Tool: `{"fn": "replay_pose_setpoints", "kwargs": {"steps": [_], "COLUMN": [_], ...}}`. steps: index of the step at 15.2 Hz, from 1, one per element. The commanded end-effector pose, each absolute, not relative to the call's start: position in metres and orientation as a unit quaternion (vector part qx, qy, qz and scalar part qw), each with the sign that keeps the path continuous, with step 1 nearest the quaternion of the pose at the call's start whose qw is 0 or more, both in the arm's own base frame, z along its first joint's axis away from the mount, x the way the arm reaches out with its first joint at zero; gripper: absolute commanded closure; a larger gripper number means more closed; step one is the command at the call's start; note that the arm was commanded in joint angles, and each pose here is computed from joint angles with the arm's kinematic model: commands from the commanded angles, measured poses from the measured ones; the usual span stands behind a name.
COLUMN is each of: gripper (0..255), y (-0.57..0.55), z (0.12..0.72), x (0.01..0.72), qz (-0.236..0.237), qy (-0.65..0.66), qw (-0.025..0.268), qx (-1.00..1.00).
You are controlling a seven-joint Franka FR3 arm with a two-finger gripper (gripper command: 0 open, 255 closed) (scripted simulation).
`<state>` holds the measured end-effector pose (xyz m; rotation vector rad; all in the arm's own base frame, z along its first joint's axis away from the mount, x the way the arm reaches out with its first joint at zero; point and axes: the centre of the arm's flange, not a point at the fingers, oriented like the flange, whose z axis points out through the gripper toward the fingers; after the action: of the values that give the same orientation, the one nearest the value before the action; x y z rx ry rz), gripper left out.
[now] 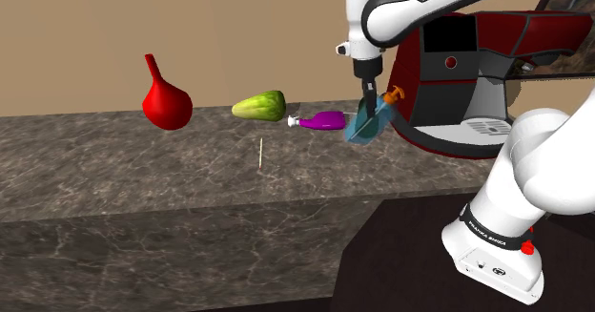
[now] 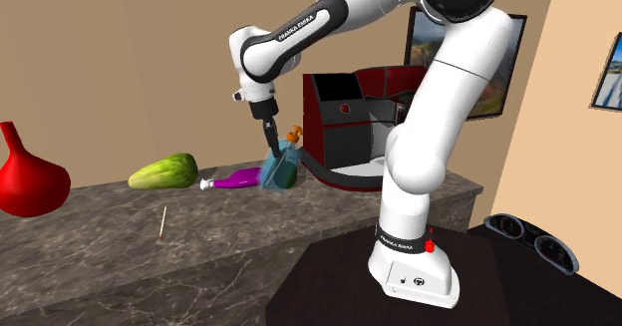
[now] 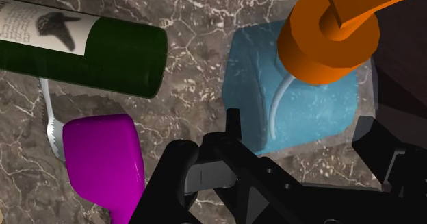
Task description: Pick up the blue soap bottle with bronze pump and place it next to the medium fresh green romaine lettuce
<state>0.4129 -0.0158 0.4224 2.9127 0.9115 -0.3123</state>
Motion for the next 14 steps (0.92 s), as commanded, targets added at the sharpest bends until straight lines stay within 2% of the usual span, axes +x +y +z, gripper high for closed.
{"fn": "replay_pose_setpoints", "kwargs": {"steps": [1, 14], "gripper": [255, 255], "y": [-0.016, -0.016], "z": [0.433, 0.502], "x": [0.412, 0.412], "qz": [-0.102, -0.102], "qy": [0.297, 0.297], "qw": [0.037, 0.037], "qx": [0.949, 0.949]}}
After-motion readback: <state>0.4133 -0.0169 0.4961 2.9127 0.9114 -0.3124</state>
